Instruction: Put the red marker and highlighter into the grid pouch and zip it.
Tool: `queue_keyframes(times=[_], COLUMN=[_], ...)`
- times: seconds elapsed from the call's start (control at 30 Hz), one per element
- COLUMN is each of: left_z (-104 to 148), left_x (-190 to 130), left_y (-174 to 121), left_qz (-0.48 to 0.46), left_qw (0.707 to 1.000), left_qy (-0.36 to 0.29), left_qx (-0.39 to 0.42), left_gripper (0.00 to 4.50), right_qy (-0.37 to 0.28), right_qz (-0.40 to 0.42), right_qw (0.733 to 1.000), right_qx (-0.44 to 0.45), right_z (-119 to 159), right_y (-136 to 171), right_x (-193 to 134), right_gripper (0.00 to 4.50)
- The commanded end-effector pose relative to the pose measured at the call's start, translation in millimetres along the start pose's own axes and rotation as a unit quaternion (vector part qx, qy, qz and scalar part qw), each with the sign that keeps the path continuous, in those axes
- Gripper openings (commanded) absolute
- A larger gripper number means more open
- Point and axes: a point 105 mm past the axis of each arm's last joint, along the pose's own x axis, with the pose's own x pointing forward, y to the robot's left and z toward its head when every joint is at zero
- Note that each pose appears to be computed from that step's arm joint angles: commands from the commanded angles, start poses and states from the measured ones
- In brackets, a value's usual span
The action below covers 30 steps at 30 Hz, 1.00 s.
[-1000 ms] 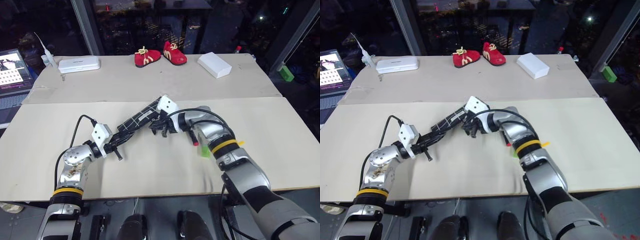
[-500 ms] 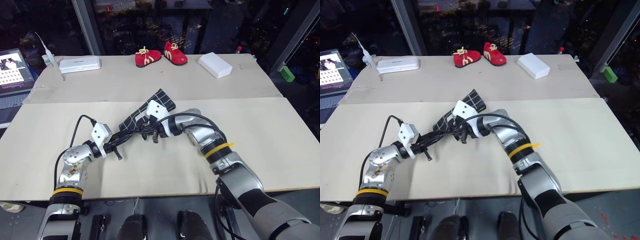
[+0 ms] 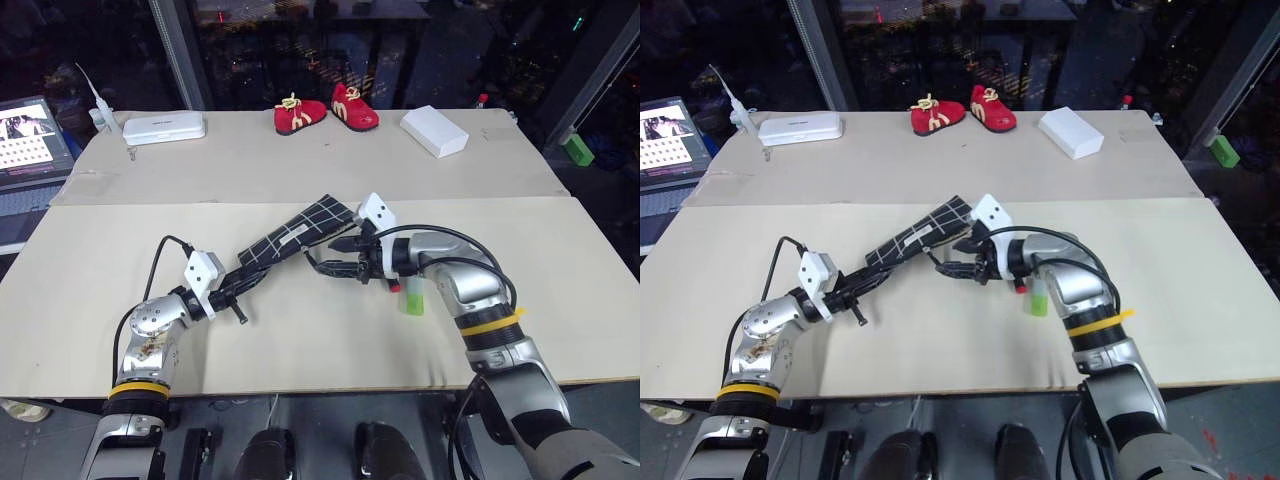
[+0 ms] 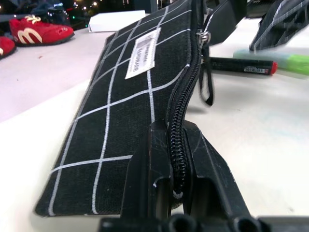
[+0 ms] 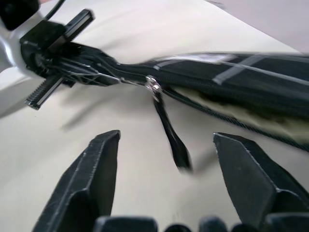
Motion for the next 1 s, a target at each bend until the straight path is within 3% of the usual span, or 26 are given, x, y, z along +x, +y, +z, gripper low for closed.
queue_keyframes(times=[0.03,0.33,0.4,0.53,0.63,1.0], left_z=[10.3,4.6,3.1,1.2,0.1,-1.3], left_x=[0.1,-6.0,-7.8,-10.7,-11.8,-8.4], left_y=[4.1,-2.8,-2.4,-3.1,-3.9,-8.4], left_qz=[0.010,0.013,0.015,0.015,0.014,0.008], left_qw=[1.000,1.000,1.000,1.000,1.000,1.000], left_qy=[-0.022,-0.018,-0.017,-0.014,-0.012,-0.015], left_qx=[0.014,0.014,0.014,0.012,0.011,0.007], left_gripper=[0.00,0.00,0.00,0.00,0.00,0.00], right_qy=[-0.031,-0.023,-0.012,0.025,0.034,0.053], right_qz=[0.001,-0.067,-0.143,-0.273,-0.331,-0.411], right_qw=[0.999,0.996,0.989,0.961,0.943,0.905], right_qx=[-0.009,-0.048,-0.042,-0.017,0.016,0.091], right_z=[18.4,22.0,15.2,-8.9,-22.2,-58.2], right_y=[5.8,-14.9,-26.0,-41.4,-42.4,-20.0], right_x=[6.9,-67.6,-107.1,-146.3,-155.0,-151.2], right_gripper=[3.25,3.25,3.25,3.25,3.25,3.25])
